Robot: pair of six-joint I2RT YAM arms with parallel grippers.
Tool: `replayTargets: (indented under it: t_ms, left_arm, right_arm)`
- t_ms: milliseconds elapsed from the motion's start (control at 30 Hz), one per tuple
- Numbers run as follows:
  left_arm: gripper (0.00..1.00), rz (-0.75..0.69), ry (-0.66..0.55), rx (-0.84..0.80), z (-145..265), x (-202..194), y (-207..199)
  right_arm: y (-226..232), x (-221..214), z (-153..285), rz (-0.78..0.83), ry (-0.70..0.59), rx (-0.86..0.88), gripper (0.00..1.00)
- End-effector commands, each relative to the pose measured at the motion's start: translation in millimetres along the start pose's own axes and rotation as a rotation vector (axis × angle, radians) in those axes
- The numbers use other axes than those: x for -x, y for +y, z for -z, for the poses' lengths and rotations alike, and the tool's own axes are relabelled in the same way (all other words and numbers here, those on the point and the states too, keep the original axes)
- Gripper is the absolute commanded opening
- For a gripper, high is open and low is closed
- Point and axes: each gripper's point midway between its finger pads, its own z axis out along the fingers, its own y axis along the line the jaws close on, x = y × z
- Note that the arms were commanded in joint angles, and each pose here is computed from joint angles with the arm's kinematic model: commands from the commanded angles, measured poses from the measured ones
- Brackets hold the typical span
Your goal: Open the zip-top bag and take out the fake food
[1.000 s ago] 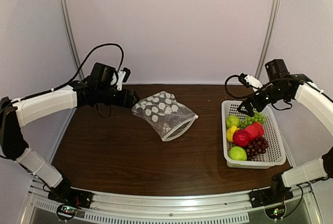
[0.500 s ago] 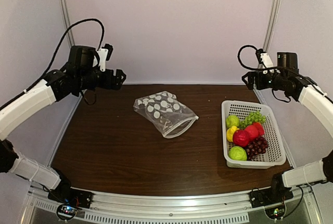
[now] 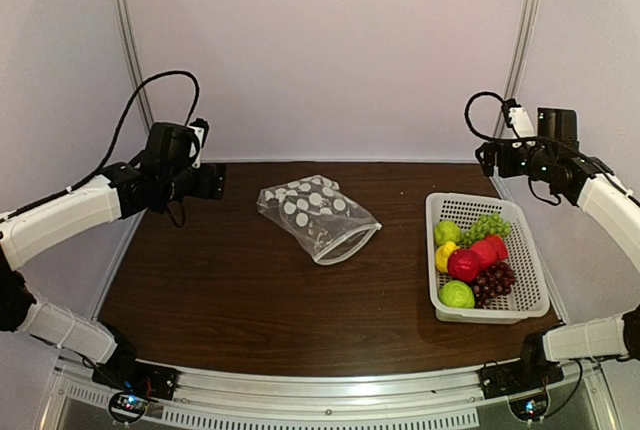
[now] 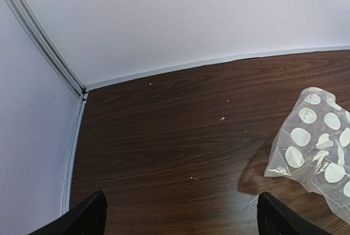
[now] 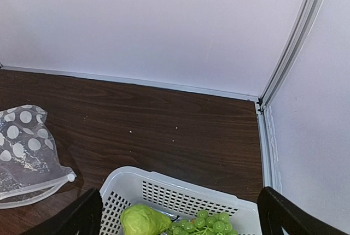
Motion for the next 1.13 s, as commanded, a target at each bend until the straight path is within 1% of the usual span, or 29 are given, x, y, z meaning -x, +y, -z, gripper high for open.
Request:
replayTargets:
  t_ms: [0,100,267,433,567,767,933,1100]
  left_arm:
    - [0.98,0.016,-0.086,-0.037,6.1,18.0,-2.2]
    - [0.97,-0.016,-0.079,-0.104,5.8,17.0,-14.4]
    - [0.97,-0.075,-0.06,-0.2,4.9,11.8,-31.6]
    - [0.97,-0.067,-0.036,-0.251,4.1,9.5,-34.6]
    - [0.97,-0.053,-0.023,-0.235,1.2,6.7,-28.8]
    - [0.97,-0.055,-0.013,-0.227,-0.8,3.4,-27.9]
    - [0.97,-0.053,-0.014,-0.228,-0.7,4.5,-28.2]
    - [0.97,-0.054,-0.017,-0.224,0.0,5.1,-27.1]
  right_arm:
    - [-10.9,-9.2,2.8,0.017,0.003,-0.054,1.0]
    - [-12.8,-10.9,3.7,0.02,-0.001,-0.061,1.0]
    - [-6.5,-9.2,6.5,0.02,-0.011,-0.024,1.0]
    - [-8.3,-1.5,12.0,0.016,-0.021,-0.033,1.0]
    - [-9.2,-0.5,16.7,0.021,-0.033,-0.04,1.0]
    - [-21.2,-11.2,11.6,0.008,-0.021,-0.112,1.0]
    - [-14.5,-1.7,18.3,-0.014,-0.062,-0.073,1.0]
    - [-14.2,1.1,17.1,-0.016,-0.065,-0.07,1.0]
